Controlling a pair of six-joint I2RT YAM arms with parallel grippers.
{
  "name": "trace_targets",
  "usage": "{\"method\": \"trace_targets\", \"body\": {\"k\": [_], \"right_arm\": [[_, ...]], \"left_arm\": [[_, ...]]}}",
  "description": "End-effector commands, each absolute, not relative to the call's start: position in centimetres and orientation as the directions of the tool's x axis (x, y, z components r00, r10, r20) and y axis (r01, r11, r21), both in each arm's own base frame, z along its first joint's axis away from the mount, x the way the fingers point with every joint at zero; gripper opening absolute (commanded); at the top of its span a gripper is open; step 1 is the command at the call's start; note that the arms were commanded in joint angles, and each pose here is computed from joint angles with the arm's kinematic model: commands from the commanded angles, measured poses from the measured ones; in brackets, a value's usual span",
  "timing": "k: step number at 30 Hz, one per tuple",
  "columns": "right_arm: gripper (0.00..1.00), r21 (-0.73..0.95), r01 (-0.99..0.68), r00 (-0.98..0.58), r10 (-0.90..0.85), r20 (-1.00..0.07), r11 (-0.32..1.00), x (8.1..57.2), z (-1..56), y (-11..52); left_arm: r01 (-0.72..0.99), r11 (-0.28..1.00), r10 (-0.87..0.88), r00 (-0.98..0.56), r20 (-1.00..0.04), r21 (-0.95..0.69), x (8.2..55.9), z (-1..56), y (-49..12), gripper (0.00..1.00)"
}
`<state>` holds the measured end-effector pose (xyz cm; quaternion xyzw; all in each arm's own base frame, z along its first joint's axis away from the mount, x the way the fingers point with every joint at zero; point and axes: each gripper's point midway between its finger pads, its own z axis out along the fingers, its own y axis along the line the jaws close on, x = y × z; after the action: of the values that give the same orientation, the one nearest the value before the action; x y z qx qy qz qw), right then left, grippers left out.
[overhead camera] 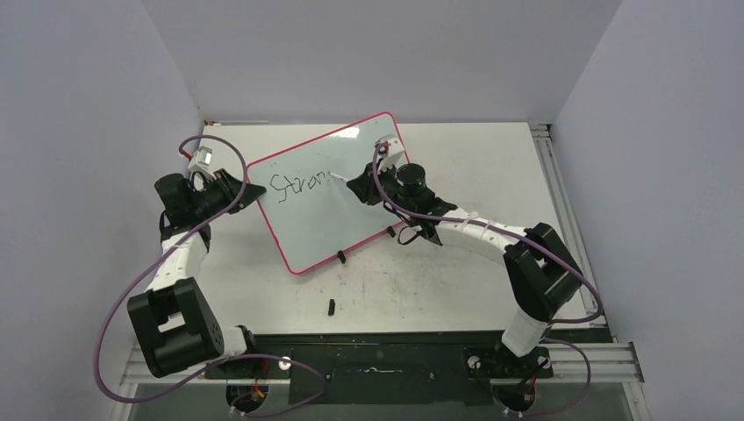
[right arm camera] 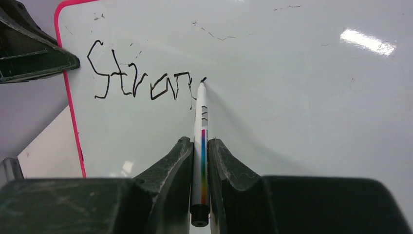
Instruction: Write a sentence on the whiteboard
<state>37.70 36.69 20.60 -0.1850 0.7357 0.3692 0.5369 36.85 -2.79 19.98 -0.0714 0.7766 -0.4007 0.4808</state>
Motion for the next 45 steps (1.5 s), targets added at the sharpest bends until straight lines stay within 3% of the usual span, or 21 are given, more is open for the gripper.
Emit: {"method": "trace_targets", "body": {"k": [1,21,45], "right_arm": [[0.05,0.323,-0.707,-0.274,0.178,-0.945,0.629,38.1,24.4,37.9],[0.05,0.306,-0.703,-0.305,0.117,-0.945,0.641,37.4,21.9,37.9],[0.05,0.288,-0.675,-0.26,0.147,-0.954,0.679,38.0,23.5,36.8]], "left_arm": [[0.317,0.693,-0.467,-0.487,-0.738,-0.647,37.6,21.3,-2.6,0.18],[0.32,0.693,-0.466,-0.485,-0.74,-0.646,37.5,21.3,-2.6,0.17],[0.324,0.693,-0.464,-0.483,-0.742,-0.644,37.4,21.4,-2.6,0.15]]}}
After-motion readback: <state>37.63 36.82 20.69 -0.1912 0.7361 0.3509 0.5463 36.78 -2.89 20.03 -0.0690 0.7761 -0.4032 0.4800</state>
